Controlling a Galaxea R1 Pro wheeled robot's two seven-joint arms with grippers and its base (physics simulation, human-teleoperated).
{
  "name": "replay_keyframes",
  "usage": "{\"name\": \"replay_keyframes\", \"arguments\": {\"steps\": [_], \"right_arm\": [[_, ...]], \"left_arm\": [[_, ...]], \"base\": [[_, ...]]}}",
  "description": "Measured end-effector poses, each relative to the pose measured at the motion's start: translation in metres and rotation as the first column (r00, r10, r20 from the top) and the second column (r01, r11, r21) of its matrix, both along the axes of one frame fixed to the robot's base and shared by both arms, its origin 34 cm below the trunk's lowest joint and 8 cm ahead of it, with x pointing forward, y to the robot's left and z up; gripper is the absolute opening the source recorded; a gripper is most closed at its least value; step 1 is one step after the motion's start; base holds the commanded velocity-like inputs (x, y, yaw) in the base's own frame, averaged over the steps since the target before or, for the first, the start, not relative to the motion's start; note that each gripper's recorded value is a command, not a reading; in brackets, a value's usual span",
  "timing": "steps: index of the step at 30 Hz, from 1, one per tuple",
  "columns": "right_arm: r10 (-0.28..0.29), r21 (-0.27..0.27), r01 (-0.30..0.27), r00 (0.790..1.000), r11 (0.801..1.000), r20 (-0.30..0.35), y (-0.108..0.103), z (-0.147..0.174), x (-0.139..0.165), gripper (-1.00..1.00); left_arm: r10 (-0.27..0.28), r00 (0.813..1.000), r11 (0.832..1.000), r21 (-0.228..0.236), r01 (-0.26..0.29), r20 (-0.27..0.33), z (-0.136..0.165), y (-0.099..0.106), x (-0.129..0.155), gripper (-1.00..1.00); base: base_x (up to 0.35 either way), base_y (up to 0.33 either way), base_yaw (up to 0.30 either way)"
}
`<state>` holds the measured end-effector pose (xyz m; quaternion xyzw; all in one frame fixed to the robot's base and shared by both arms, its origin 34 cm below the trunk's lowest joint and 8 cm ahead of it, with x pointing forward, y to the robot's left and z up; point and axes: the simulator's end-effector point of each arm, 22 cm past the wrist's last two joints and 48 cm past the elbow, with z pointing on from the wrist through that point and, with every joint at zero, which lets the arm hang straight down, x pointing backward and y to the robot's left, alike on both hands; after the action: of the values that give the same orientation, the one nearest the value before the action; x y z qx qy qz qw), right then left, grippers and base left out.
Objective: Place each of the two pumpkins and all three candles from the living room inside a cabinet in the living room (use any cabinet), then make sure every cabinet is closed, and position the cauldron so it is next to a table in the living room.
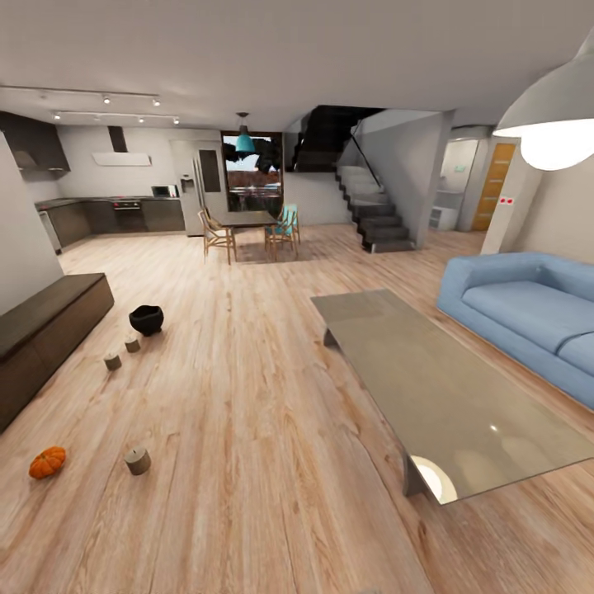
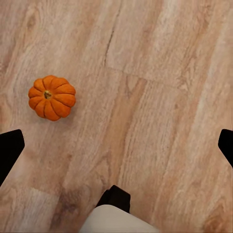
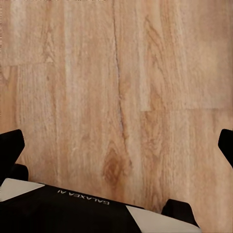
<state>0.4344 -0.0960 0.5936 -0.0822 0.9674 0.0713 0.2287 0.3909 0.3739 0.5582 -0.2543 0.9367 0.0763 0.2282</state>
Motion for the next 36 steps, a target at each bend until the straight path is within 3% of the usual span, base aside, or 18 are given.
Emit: {"name": "replay_keyframes", "arguments": {"steps": [15, 20, 36], "right_arm": [[0.001, 0.001, -0.001, 1.000, 1.000, 0.000, 0.001, 0.017, -0.001, 1.00], [0.001, 0.001, -0.001, 1.000, 1.000, 0.000, 0.001, 0.017, -0.001, 1.00], [-0.005, 0.004, 0.005, 1.000, 1.000, -0.002, 0.000, 0.017, -0.001, 1.00]], "left_arm": [[-0.001, 1.000, 1.000, -0.001, 0.001, -0.002, 0.017, 0.000, -0.002, 1.00], [-0.004, 1.000, 1.000, -0.004, 0.004, -0.005, 0.015, -0.003, -0.003, 1.00], [-0.017, 1.000, 1.000, -0.001, 0.017, -0.025, 0.012, -0.004, -0.011, 1.00]], "base": [[0.000, 0.000, 0.268], [0.015, 0.000, 0.083], [0.286, -0.004, 0.021]]}}
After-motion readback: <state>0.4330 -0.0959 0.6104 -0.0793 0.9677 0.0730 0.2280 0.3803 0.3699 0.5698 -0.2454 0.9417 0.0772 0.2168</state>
